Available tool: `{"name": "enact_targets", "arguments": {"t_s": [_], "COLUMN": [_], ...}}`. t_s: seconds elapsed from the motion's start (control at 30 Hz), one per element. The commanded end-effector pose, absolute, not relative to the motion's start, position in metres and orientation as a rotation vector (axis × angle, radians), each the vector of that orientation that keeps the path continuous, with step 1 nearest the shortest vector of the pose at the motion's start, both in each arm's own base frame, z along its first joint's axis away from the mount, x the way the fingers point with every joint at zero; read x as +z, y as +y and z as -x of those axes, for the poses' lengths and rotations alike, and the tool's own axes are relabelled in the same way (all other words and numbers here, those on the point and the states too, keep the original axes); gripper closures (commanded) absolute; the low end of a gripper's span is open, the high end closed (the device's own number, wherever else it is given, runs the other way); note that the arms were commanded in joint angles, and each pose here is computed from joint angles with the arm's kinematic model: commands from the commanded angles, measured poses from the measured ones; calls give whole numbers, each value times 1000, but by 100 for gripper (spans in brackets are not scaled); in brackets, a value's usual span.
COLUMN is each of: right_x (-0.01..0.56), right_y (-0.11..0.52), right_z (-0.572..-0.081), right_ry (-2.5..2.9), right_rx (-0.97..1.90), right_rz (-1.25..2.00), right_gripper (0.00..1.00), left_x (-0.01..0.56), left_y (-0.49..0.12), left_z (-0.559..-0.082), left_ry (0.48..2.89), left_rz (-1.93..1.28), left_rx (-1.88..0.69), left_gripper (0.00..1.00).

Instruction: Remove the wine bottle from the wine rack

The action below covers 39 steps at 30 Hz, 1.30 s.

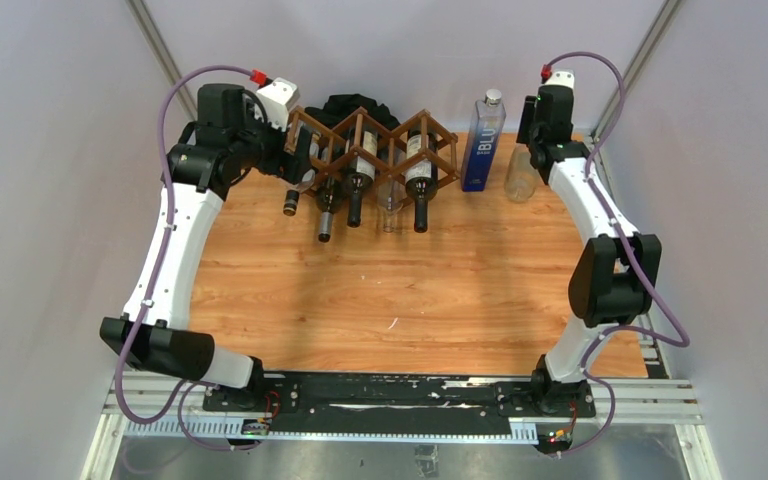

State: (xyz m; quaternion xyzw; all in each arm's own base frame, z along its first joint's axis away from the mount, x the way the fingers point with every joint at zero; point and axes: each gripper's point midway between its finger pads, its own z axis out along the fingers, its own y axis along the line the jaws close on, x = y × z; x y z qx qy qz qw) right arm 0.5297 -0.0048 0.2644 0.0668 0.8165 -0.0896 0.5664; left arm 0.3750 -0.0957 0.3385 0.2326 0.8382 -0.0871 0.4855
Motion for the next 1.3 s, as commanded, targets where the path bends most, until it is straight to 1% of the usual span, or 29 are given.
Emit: {"name": "enact_targets", "arguments": {"t_s": [0.0, 0.4, 0.43, 0.47, 0.5, 0.53, 0.57, 0.63, 0.67, 0.7, 0.87, 1.03, 1.13, 1.27], "right_x": [333, 293, 290, 287, 287, 286, 288, 294, 298, 304, 334, 378, 391, 386], "right_y": [-24, -25, -25, -25, -24, -23, -22, -22, -23, -23, -19, 1, 35, 117], "right_z": [-548, -553, -552, -551, -551, -550, -547, -543, -539, -535, -504, -452, -422, -388], "right_ry": [1674, 1761, 1767, 1772, 1774, 1778, 1779, 1779, 1779, 1772, 1769, 1717, 1721, 1770], "right_rx": [-136, -96, -96, -94, -90, -85, -81, -81, -83, -80, -53, 17, 99, 244], "right_rz": [-246, -250, -255, -257, -254, -253, -250, -260, -270, -278, -304, -309, -261, -115], "right_gripper": [100, 100, 99, 95, 86, 70, 45, 30, 20, 16, 12, 11, 11, 11], "left_x": [355, 354, 354, 353, 353, 352, 351, 351, 351, 351, 349, 343, 338, 327], "left_y": [-99, -99, -99, -99, -99, -98, -97, -96, -96, -96, -92, -76, -67, -56], "left_z": [-373, -371, -370, -371, -370, -370, -369, -369, -368, -368, -370, -384, -388, -390], "left_ry": [1992, 1984, 1984, 1985, 1985, 1985, 1985, 1984, 1981, 1980, 1978, 2010, 2024, 2059], "left_rz": [-582, -589, -590, -590, -590, -592, -595, -596, -597, -604, -611, -568, -548, -502], "left_rx": [-229, -232, -232, -230, -228, -225, -220, -213, -208, -205, -184, -147, -168, -202], "left_gripper": [0, 0, 0, 0, 0, 0, 0, 0, 0, 0, 0, 0, 0, 0]}}
